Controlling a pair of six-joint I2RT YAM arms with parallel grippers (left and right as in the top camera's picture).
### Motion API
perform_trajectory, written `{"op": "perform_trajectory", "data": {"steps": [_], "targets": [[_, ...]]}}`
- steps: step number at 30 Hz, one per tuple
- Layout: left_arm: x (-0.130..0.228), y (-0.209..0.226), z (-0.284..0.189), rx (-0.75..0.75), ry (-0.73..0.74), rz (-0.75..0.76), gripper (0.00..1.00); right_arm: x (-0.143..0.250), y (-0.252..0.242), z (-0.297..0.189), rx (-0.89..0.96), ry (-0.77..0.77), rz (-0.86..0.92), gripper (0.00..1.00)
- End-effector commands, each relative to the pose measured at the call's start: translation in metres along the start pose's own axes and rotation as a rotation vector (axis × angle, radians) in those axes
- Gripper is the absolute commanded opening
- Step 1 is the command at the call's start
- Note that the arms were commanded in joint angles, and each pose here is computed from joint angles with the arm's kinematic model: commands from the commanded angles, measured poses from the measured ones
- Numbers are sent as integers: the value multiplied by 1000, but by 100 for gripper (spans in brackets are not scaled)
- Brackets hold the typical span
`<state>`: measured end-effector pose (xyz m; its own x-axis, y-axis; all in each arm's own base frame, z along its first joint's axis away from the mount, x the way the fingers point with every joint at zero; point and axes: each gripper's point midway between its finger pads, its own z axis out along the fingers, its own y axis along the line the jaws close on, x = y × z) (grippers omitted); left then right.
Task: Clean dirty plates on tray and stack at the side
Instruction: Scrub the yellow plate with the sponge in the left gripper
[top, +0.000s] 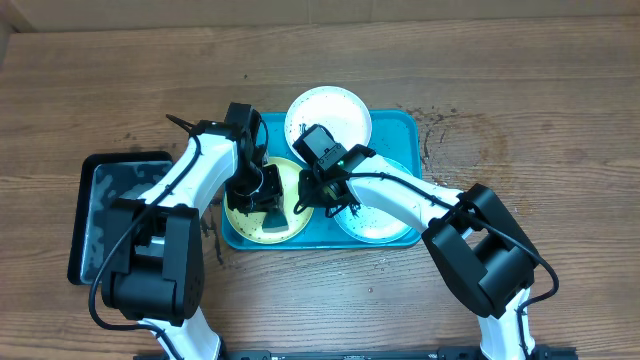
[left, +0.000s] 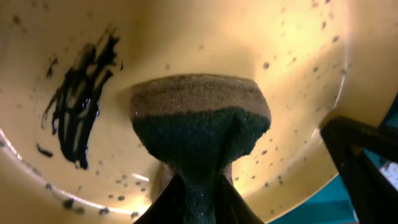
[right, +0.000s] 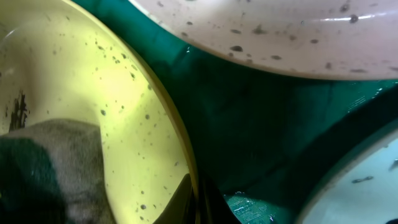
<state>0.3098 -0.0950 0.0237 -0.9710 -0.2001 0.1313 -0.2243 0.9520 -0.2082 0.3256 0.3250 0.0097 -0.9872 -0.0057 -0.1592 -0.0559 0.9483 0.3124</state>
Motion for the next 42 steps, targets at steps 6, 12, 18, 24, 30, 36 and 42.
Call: {"op": "perform_trajectory", "data": {"steps": [6, 12, 18, 24, 30, 36, 42], "targets": [[2, 33, 26, -135, -30, -4, 4, 1, -7, 4, 19, 3, 6, 4], [-17, 87, 7, -451, -149, -7, 4, 1, -7, 4, 19, 4, 6, 4], [-36, 95, -12, -528, -223, -15, 4, 1, -7, 4, 19, 4, 6, 4], [-57, 64, -30, -407, -268, -8, 4, 1, -7, 4, 19, 4, 6, 4], [-55, 2, -21, -64, -205, 17, 4, 1, -7, 4, 19, 3, 7, 4], [-52, -19, -9, 72, -172, -13, 4, 1, -7, 4, 18, 2, 7, 4], [-51, -7, 11, 22, -128, -36, 4, 1, -7, 4, 18, 3, 6, 4]]}}
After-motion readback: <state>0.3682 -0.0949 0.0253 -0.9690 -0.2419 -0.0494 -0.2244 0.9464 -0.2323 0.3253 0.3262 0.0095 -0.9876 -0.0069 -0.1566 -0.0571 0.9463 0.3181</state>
